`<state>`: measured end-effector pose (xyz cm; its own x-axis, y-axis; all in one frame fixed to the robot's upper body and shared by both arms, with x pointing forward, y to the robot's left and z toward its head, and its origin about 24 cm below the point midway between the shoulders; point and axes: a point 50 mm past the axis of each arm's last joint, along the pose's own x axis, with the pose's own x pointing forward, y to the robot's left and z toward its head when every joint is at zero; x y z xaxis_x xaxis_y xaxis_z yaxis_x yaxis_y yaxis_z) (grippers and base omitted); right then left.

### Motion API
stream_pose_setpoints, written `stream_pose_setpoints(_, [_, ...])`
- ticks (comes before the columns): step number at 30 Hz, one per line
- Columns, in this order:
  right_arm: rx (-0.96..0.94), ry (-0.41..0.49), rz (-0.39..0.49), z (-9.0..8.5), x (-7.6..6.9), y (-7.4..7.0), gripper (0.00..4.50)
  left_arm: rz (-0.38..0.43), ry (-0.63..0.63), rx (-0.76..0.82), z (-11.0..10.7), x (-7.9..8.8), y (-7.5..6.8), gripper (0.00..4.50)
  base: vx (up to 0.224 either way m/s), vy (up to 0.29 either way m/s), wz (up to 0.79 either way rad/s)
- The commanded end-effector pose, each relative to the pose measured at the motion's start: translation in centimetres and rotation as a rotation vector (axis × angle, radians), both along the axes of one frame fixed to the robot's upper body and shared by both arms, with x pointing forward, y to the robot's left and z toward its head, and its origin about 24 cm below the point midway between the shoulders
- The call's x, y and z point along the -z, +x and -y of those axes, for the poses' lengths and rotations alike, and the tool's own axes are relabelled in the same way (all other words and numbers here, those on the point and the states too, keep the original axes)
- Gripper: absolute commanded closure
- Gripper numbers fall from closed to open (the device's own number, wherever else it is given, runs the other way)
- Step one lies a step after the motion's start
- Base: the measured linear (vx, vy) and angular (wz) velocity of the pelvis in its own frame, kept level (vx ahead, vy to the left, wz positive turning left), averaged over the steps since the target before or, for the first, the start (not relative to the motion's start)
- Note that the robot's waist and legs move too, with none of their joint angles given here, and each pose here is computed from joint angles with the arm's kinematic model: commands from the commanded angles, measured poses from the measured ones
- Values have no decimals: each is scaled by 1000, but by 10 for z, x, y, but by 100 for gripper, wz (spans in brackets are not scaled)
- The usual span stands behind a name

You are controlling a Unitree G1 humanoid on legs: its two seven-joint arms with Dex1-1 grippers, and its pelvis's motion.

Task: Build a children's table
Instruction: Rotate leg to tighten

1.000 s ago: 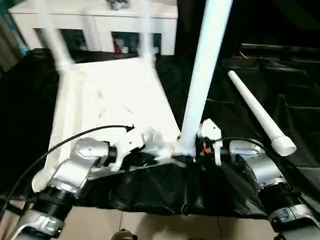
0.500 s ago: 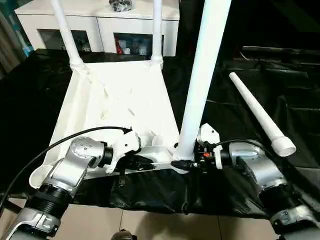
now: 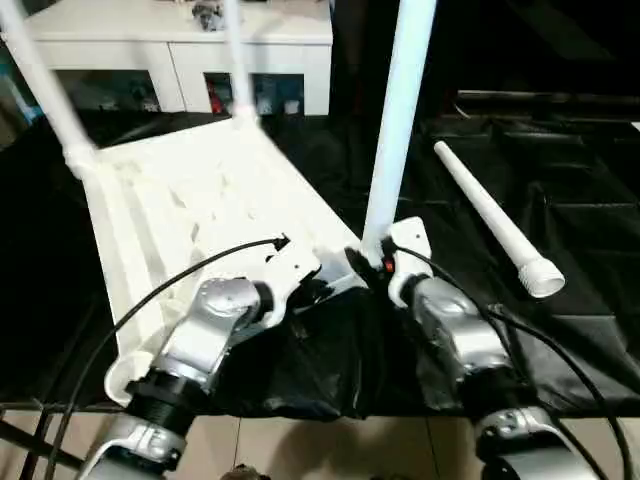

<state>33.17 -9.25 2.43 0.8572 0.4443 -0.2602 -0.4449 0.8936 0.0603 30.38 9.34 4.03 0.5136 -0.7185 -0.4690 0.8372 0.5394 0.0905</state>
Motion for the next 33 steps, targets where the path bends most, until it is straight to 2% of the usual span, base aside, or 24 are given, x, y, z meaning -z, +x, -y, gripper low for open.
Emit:
stream_pose_setpoints(1, [-112, 50, -53, -33, 5, -7, 88, 40, -73, 118, 36, -12, -6, 450, 0, 0, 0])
stream_pose_setpoints(4, [-117, 22, -35, -27, 3, -4, 72, 44, -61, 131, 31, -11, -6, 450, 0, 0, 0])
stream_pose_setpoints(5, [-126, 18, -31, -26, 3, -4, 54, 45, -61, 138, 30, -12, -7, 450, 0, 0, 0])
stream_pose_setpoints(10, [-294, -25, 8, -6, -2, -5, 54, 17, -63, 263, 15, -13, -15, 450, 0, 0, 0])
stream_pose_setpoints(15, [-503, -40, 14, 2, -5, -16, 54, 6, -55, 318, 4, -13, -17, 450, 0, 0, 0])
stream_pose_setpoints(16, [-555, -41, 8, 3, -5, -20, 54, -1, -59, 325, 2, -14, -17, 450, 0, 0, 0])
stream_pose_setpoints(17, [-684, -22, -24, 6, -6, -30, 54, -6, -60, 341, -2, -15, -16, 450, 0, 0, 0])
stream_pose_setpoints(18, [-684, -22, -24, 6, -6, -30, 54, -6, -60, 341, -2, -15, -16, 450, 0, 0, 0])
stream_pose_setpoints(21, [-873, -18, -59, 10, -9, -45, 54, -36, -64, 403, -9, -16, -18, 450, 0, 0, 0])
stream_pose_setpoints(25, [-982, -37, -86, 12, -10, -53, 54, -58, -52, 443, -16, -16, -19, 450, 0, 0, 0])
stream_pose_setpoints(26, [-1003, -40, -94, 12, -10, -55, 70, -63, -42, 454, -18, -16, -19, 450, 0, 0, 0])
stream_pose_setpoints(28, [-1041, -46, -105, 11, -12, -57, 70, -69, -20, 466, -23, -16, -18, 450, 0, 0, 0])
stream_pose_setpoints(30, [-1050, -51, -107, 11, -12, -57, 96, -72, -13, 469, -26, -16, -18, 450, 0, 0, 0])
stream_pose_setpoints(33, [-1058, -51, -112, 10, -12, -57, 111, -75, 0, 464, -31, -15, -16, 450, 0, 0, 0])
